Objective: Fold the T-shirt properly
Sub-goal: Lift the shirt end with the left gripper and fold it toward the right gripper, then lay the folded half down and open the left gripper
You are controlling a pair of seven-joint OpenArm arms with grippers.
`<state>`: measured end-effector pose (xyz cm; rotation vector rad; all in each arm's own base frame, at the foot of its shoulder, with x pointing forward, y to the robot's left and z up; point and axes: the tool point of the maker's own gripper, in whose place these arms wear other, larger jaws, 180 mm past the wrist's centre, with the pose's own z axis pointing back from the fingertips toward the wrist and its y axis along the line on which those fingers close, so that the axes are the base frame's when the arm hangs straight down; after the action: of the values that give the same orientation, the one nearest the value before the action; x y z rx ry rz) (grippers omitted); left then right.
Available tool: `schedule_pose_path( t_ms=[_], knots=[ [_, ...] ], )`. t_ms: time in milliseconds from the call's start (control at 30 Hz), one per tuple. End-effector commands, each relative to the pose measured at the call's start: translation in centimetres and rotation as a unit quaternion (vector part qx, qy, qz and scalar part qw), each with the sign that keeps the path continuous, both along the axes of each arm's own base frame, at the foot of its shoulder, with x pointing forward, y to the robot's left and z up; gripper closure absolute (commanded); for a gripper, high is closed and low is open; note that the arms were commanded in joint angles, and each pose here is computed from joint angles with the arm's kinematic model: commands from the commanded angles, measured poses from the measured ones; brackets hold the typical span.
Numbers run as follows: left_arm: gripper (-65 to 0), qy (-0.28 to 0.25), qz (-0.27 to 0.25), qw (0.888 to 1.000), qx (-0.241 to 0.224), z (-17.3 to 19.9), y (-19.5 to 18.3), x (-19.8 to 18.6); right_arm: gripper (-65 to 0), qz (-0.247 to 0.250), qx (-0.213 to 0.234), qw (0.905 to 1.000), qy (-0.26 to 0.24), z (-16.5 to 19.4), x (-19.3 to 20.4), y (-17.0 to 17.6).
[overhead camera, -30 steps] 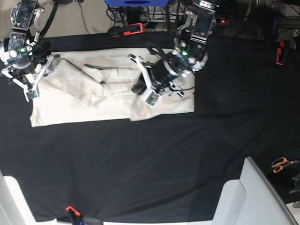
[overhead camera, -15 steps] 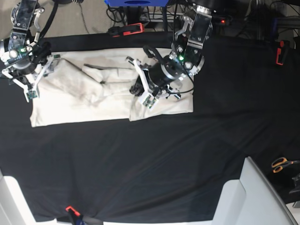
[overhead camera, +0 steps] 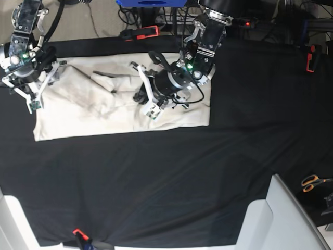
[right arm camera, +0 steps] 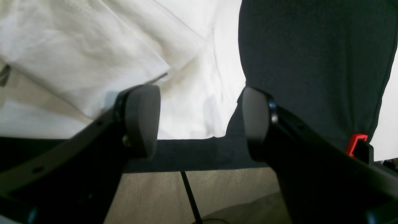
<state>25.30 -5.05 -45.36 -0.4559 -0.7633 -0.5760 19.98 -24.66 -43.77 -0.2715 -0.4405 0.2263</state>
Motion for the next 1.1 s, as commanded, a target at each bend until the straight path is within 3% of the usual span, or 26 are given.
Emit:
schedule_pose_path(
  t_ms=[0, 833, 1000, 1067],
  knots=[
    [0.0, -0.024, 0.0, 0.999, -0.024, 1.7, -1.0, 1.4, -39.6, 0.002, -0.008, 0.9998, -0.02, 1.0, 0.9, -0.5],
    [0.0, -0.008, -0.003, 1.0, -0.024, 0.8, -1.8, 1.7, -39.6, 0.002, -0.01, 0.9997, -0.021, 1.1, 0.9, -0.6],
    [-24.0, -0.006, -0.007, 1.0, -0.03, 0.9, -2.2, 1.5, -39.6, 0.002, -0.01, 0.9997, -0.021, 1.1, 0.9, -0.6],
    [-29.9, -0.008, -0.032, 0.999, -0.031, 1.1, -3.6, 0.8, -39.6, 0.002, -0.01, 0.9997, -0.021, 1.1, 0.9, -0.6]
  ],
)
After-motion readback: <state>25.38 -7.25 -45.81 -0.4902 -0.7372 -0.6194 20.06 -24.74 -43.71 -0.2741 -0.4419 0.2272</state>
